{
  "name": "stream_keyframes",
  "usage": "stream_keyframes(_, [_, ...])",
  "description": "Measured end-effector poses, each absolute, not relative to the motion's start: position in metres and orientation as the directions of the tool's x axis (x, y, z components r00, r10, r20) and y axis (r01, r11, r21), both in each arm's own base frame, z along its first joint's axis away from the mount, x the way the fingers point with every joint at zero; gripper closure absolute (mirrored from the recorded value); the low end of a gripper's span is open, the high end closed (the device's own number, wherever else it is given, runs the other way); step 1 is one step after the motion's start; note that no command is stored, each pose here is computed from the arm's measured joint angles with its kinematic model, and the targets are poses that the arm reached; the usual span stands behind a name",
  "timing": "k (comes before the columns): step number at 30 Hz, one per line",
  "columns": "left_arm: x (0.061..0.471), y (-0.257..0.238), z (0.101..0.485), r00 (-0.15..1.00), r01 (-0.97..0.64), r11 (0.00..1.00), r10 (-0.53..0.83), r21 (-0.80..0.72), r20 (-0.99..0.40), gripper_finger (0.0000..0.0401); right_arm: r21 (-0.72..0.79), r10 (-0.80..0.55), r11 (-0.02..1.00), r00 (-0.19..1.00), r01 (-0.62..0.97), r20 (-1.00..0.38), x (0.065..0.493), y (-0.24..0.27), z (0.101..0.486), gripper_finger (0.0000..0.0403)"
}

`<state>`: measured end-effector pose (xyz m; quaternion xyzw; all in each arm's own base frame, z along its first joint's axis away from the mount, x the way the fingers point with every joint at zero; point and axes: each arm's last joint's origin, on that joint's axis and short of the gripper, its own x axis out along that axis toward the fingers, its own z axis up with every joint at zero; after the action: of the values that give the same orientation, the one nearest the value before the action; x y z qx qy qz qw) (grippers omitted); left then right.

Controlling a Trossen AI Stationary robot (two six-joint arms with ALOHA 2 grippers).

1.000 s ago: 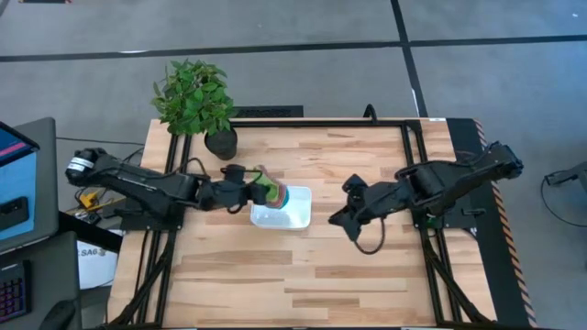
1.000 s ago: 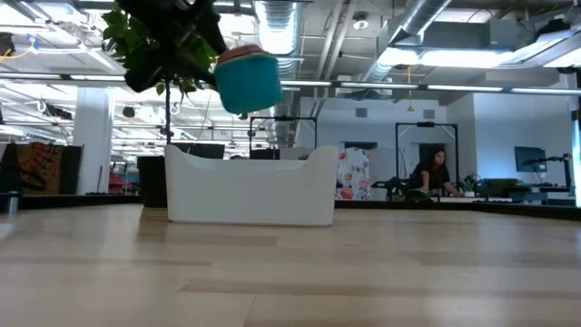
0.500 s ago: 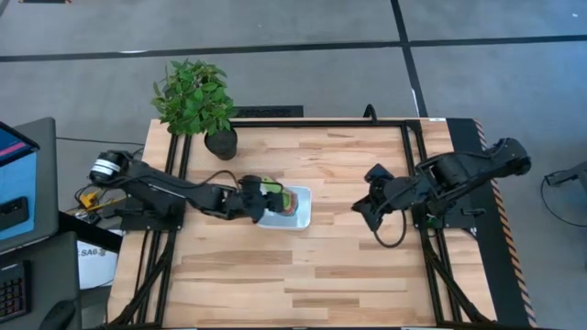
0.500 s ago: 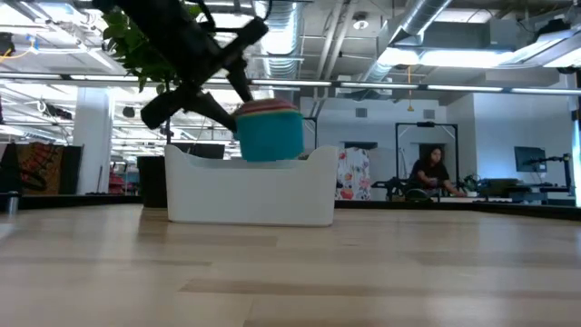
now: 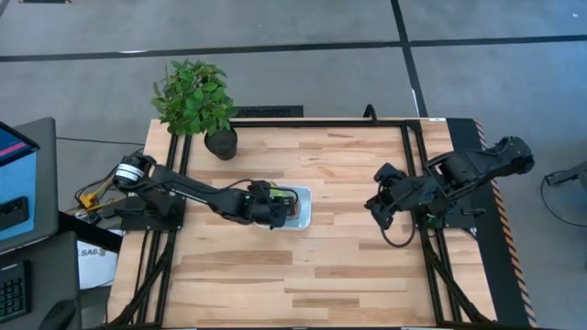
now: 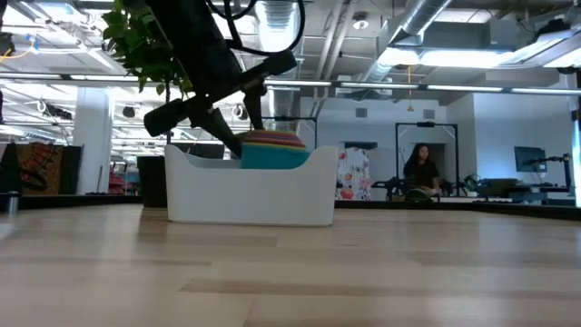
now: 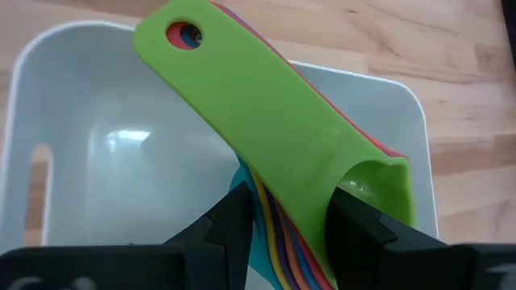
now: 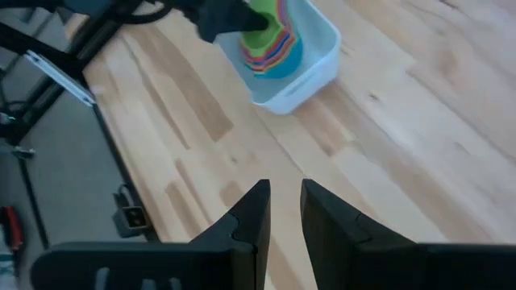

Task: Nest measuring cups in basket
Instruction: Put the measuring cups into the white bin, then return to Home Position

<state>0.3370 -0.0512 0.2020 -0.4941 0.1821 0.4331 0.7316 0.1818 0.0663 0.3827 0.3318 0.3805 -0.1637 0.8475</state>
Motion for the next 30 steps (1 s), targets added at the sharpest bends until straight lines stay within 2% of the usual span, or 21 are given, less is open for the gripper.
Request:
stream_keyframes(4, [0.338,-0.052,0.194,0.534,-0.827,0.106,0.452,-0.552,-0.714,0.0285,0.421,-0.043,0.736,0.657,0.530,-0.753,0.176,0.065,0.384,0.0307])
stream_keyframes(14, [0.342,-0.055,0.187,0.540,-0.831,0.101,0.380,-0.547,-0.751,0.0281,0.412,-0.056,0.742,0.662,0.529,-0.748,0.176,0.065,0.384,0.0307])
stream_keyframes(25, [0.340,-0.056,0.186,0.533,-0.840,0.101,0.335,-0.533,-0.777,0.0223,0.406,-0.066,0.757,0.679,0.512,-0.732,0.172,0.073,0.385,0.0307])
stream_keyframes(30, [0.338,-0.056,0.200,0.560,-0.827,0.177,0.333,-0.534,-0.758,0.0193,0.379,-0.098,0.777,0.690,0.503,-0.717,0.170,0.076,0.385,0.0308])
